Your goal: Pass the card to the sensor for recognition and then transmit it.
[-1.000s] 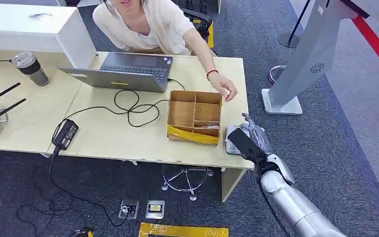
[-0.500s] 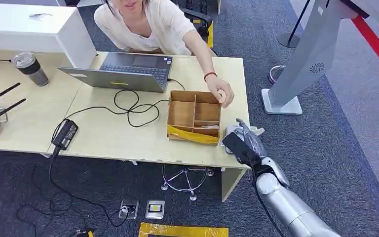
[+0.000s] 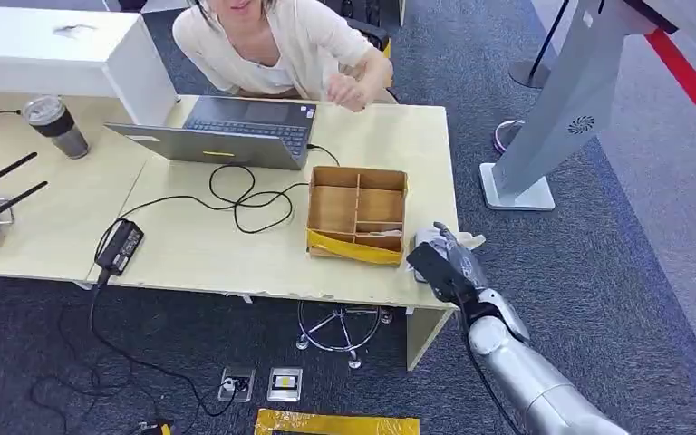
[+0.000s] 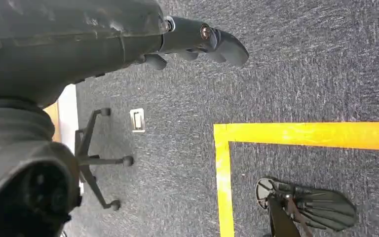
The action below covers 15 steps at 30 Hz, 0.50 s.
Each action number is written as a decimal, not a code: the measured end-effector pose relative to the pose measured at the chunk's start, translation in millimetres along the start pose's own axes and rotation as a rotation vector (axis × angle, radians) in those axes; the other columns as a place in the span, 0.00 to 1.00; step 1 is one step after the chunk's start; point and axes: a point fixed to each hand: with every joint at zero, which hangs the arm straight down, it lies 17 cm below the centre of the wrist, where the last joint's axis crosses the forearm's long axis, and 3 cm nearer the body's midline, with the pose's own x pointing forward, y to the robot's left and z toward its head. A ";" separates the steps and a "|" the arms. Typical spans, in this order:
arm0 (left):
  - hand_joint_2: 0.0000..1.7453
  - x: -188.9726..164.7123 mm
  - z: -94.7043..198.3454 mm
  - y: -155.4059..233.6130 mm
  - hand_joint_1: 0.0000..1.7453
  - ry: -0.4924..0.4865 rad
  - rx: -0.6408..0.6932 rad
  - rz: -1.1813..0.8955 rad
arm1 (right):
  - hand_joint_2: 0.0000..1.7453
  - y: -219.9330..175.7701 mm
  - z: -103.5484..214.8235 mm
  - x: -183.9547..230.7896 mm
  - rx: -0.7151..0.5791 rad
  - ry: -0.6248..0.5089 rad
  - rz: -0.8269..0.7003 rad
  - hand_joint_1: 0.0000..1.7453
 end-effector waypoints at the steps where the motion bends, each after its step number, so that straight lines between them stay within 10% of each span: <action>1: 0.00 0.0 0.0 0.0 0.00 0.000 0.000 0.000 | 1.00 -0.3 -0.5 -0.4 0.000 0.003 0.001 1.00; 15: 0.00 -0.1 0.0 2.4 0.00 -0.002 -0.001 -0.008 | 1.00 -23.6 -12.6 -18.1 0.004 0.078 0.084 1.00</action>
